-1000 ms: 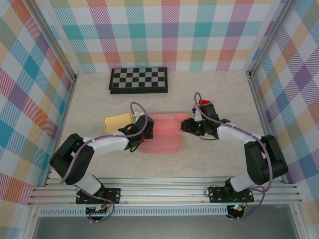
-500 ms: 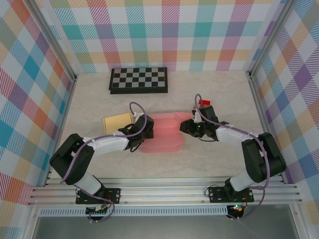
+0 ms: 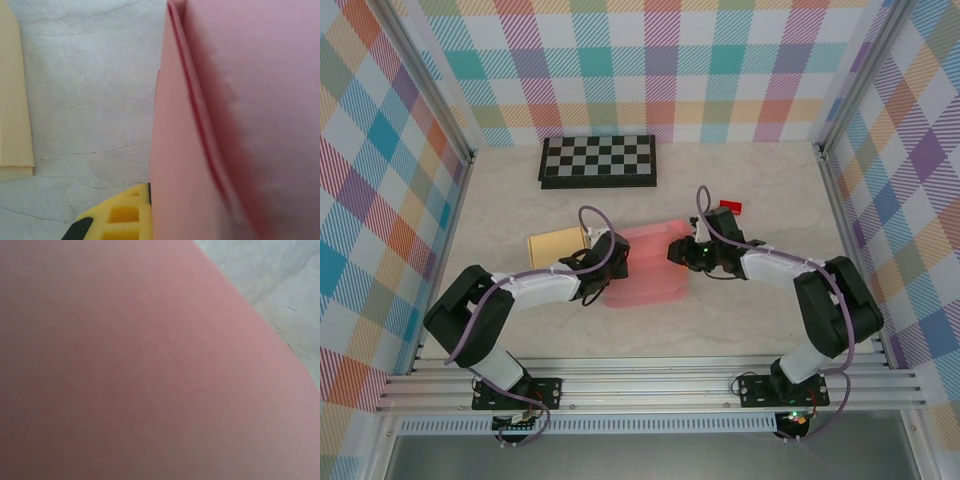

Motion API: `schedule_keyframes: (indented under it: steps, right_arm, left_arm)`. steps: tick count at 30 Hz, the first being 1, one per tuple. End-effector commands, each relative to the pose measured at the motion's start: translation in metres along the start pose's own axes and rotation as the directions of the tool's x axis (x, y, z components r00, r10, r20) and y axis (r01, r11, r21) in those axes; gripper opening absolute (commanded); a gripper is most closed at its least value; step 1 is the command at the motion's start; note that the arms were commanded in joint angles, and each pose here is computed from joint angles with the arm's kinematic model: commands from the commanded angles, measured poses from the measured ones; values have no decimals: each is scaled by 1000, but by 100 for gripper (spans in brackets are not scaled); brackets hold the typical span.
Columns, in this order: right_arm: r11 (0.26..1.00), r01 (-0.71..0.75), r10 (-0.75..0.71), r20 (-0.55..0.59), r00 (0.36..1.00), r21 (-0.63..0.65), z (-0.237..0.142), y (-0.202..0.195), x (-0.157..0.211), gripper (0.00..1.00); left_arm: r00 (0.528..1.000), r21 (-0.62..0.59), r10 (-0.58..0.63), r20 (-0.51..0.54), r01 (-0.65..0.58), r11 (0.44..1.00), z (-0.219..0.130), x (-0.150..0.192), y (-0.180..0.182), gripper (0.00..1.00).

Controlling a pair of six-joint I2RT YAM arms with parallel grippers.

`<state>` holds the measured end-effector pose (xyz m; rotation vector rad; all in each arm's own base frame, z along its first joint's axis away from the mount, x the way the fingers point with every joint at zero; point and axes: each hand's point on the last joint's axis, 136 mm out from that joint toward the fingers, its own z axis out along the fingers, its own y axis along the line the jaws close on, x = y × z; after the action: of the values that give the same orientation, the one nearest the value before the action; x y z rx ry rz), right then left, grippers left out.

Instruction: Fold the paper box

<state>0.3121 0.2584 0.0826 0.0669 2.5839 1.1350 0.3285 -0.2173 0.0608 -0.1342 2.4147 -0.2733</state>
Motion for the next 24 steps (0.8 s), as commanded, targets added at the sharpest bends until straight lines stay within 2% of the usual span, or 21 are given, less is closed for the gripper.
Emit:
schedule_keyframes:
  steps: [1, 4, 9, 13, 17, 20, 24]
  right_arm:
    - [991, 89, -92, -22, 996, -96, 14, 44, -1, 29]
    - [992, 110, -113, -42, 993, -66, 25, 45, 4, 29]
    - [998, 63, -62, -65, 996, 5, 36, 24, 10, 31]
    - [996, 87, -84, -71, 994, 32, 30, 22, 11, 33]
    - [977, 209, -207, -41, 978, 51, -4, 36, 1, 41]
    - [959, 278, -275, -49, 960, 54, -39, 39, -9, 42]
    - [930, 362, -365, 25, 931, 67, -98, 34, -35, 43]
  left_arm:
    - [1000, 106, -24, -14, 25, 994, 0, 0, -26, 0]
    - [999, 110, -30, -19, 32, 993, 2, 2, -28, 0]
    - [999, 110, -33, -19, 35, 993, 2, 4, -26, 0]
    - [1000, 77, -21, -14, 22, 997, 3, 4, -20, 0]
    - [1000, 51, -3, -23, 4, 999, 6, 6, -13, 0]
    - [1000, 52, 9, -21, -8, 999, 4, 5, -12, 0]
    - [1000, 41, 27, -16, -26, 999, 3, 4, -10, 0]
